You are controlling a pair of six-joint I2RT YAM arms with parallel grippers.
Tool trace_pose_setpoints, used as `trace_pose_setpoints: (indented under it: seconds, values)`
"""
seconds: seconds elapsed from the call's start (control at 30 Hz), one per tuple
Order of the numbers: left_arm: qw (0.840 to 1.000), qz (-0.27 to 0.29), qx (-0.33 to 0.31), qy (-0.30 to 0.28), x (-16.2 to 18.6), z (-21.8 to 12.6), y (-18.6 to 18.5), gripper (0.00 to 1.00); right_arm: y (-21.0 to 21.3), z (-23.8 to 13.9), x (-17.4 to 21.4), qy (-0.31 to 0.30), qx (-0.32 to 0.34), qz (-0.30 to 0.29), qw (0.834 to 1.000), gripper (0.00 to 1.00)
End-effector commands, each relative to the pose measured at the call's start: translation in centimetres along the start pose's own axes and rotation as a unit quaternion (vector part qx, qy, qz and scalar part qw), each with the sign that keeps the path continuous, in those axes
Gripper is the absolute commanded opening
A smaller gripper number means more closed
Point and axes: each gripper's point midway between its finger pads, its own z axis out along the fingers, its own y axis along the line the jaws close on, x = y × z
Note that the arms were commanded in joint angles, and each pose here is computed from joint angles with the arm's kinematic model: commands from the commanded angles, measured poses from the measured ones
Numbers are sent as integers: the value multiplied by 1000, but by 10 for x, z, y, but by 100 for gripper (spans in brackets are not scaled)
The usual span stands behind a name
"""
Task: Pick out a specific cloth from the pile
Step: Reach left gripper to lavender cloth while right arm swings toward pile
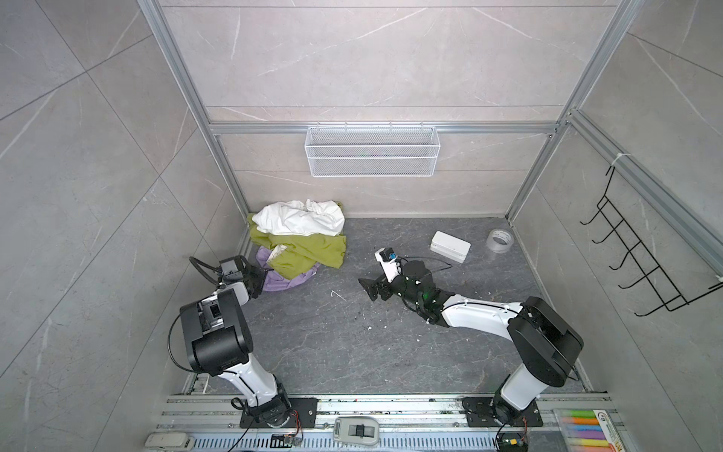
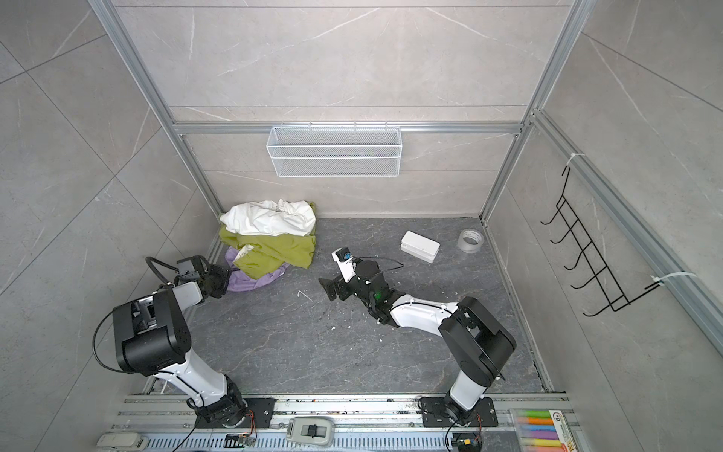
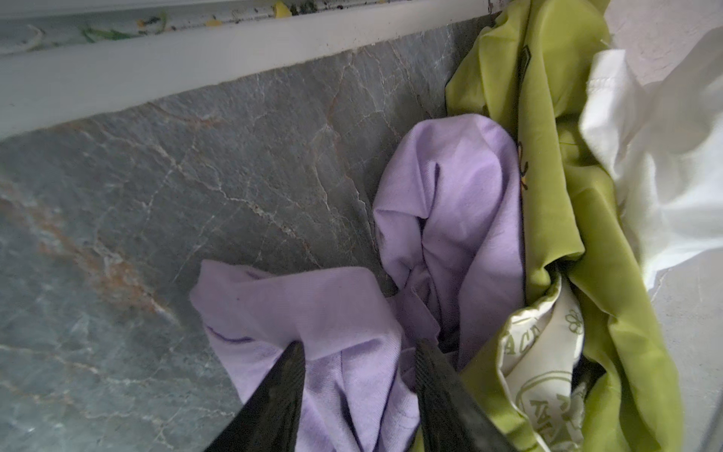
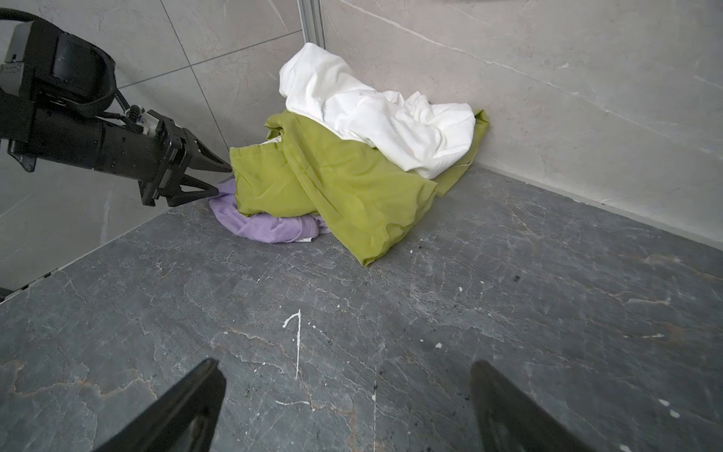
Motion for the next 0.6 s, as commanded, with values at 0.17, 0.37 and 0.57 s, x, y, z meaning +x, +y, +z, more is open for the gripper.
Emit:
trace_pose_setpoints:
  seconds: [0.17, 0.37, 0.57]
  values:
    - [1000, 5, -2, 16, 0, 7, -2, 50, 10, 6, -7, -8, -10, -2, 1000, 100]
    - [1000, 6, -1, 18, 1, 12, 1, 50, 16, 7, -7, -6, -14, -7, 1000, 100]
    - [1000, 12, 10, 14, 1, 12, -1, 47, 19, 8, -5, -4, -18, -9, 1000, 100]
